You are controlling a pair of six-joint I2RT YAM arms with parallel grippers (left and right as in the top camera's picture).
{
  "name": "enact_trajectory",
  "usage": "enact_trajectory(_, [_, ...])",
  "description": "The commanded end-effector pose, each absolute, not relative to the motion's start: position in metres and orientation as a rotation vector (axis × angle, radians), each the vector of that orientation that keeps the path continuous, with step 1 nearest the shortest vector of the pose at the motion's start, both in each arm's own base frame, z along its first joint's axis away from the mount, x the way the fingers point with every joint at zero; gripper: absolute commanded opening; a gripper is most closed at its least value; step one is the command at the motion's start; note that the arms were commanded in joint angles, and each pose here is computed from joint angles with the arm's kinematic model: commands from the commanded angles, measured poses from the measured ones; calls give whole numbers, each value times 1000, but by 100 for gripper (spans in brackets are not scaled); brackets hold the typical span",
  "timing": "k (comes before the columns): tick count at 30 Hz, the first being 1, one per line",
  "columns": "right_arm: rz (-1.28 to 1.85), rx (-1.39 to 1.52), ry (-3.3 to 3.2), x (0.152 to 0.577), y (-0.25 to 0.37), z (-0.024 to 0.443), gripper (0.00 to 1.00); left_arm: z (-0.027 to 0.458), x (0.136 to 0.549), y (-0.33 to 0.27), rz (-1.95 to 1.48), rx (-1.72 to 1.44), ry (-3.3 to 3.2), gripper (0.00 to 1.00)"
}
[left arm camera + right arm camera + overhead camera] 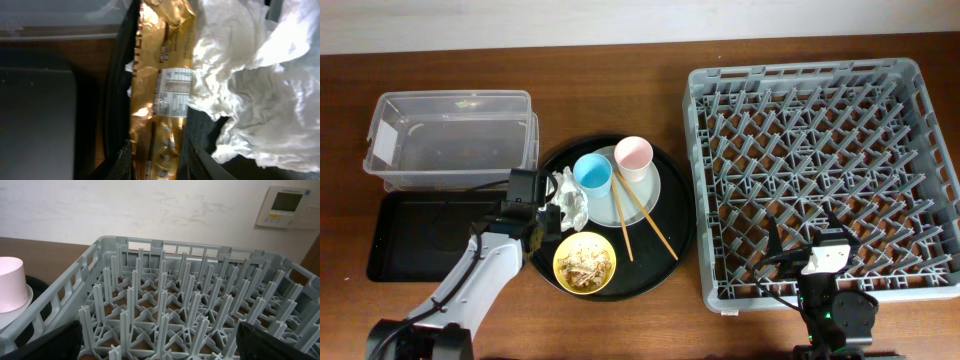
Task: Sort waste into correct bins and load items into the dishwasher rack
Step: 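Lift the wrapper with the left gripper and drop it into the clear bin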
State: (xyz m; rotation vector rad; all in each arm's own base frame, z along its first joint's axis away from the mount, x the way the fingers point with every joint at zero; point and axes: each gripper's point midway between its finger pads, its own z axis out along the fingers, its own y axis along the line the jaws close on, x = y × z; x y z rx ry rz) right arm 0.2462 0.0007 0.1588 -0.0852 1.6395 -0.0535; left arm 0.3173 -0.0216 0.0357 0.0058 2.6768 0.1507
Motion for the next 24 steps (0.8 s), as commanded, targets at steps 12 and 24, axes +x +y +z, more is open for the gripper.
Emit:
enact_trajectory(12, [-53, -97, 1642, 246, 2, 157, 98, 11, 315, -15, 235, 70, 2730, 0])
enact_trajectory(24, [-53, -97, 1642, 246, 2, 157, 98, 290, 376, 20, 161, -228, 1959, 0])
